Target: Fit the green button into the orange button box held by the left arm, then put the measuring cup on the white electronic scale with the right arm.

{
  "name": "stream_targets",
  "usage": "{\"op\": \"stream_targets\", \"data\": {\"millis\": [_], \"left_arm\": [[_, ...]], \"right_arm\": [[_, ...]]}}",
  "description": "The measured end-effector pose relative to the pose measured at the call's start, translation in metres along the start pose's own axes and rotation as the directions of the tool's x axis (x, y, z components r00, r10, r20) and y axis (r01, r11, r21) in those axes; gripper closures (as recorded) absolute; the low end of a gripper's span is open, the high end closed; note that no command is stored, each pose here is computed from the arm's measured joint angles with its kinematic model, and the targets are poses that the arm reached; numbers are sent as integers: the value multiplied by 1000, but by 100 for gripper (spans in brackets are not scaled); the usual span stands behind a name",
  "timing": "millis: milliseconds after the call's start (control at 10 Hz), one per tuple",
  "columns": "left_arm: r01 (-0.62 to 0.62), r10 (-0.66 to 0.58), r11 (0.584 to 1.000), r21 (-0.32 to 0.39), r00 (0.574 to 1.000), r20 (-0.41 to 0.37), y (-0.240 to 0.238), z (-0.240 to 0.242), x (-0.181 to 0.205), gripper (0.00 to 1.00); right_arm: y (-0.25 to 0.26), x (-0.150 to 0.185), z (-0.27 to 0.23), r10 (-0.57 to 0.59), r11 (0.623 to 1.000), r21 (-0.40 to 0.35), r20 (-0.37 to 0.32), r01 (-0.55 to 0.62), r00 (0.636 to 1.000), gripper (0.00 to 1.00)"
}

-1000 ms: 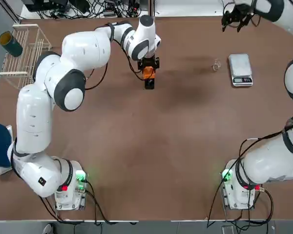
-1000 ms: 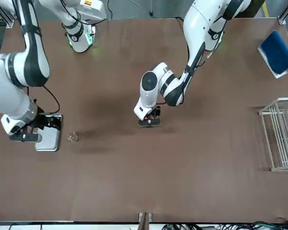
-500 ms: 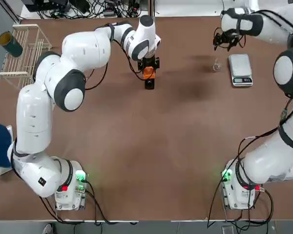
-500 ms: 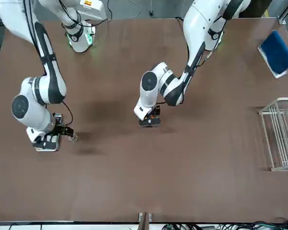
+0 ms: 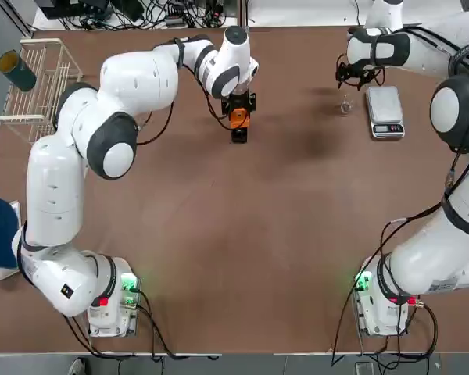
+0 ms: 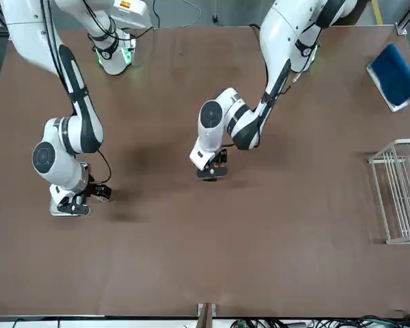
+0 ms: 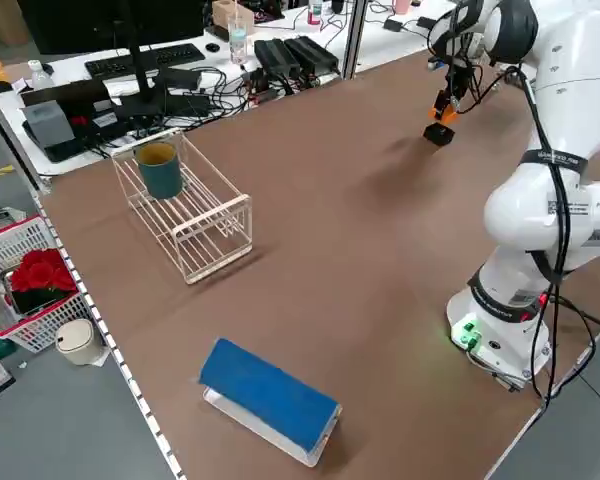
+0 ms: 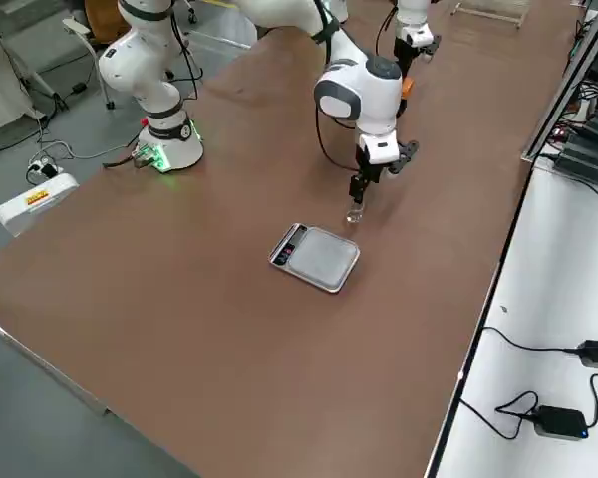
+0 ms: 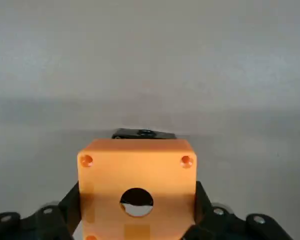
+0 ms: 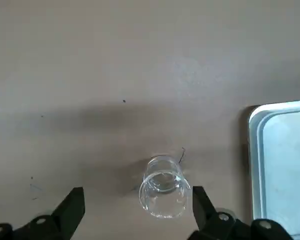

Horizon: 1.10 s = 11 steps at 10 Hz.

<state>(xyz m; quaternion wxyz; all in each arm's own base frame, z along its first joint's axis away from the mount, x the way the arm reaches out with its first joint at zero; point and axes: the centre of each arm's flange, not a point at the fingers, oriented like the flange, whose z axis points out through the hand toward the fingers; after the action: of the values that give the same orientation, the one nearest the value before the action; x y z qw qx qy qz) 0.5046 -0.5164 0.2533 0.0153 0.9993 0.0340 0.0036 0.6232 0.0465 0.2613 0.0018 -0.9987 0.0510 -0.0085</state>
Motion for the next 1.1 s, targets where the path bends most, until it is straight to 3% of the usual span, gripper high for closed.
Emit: {"op": "stream_targets", "data": {"millis": [100,600,1100], "left_arm": [[1,-1,1000,0,1000,0,0,0,0,14],[0,0,1000,13,1000,14,-2,13,-2,14],[-1,1,1000,7,1000,13,-1,19,-2,14]], "right_arm": [[-1,-1,7,2,1000,0,2,-2,1000,6],[-5,-11,32,23,1000,-4,22,-23,999,32],[-12,-15,35,37,999,-5,27,-37,999,40]]}}
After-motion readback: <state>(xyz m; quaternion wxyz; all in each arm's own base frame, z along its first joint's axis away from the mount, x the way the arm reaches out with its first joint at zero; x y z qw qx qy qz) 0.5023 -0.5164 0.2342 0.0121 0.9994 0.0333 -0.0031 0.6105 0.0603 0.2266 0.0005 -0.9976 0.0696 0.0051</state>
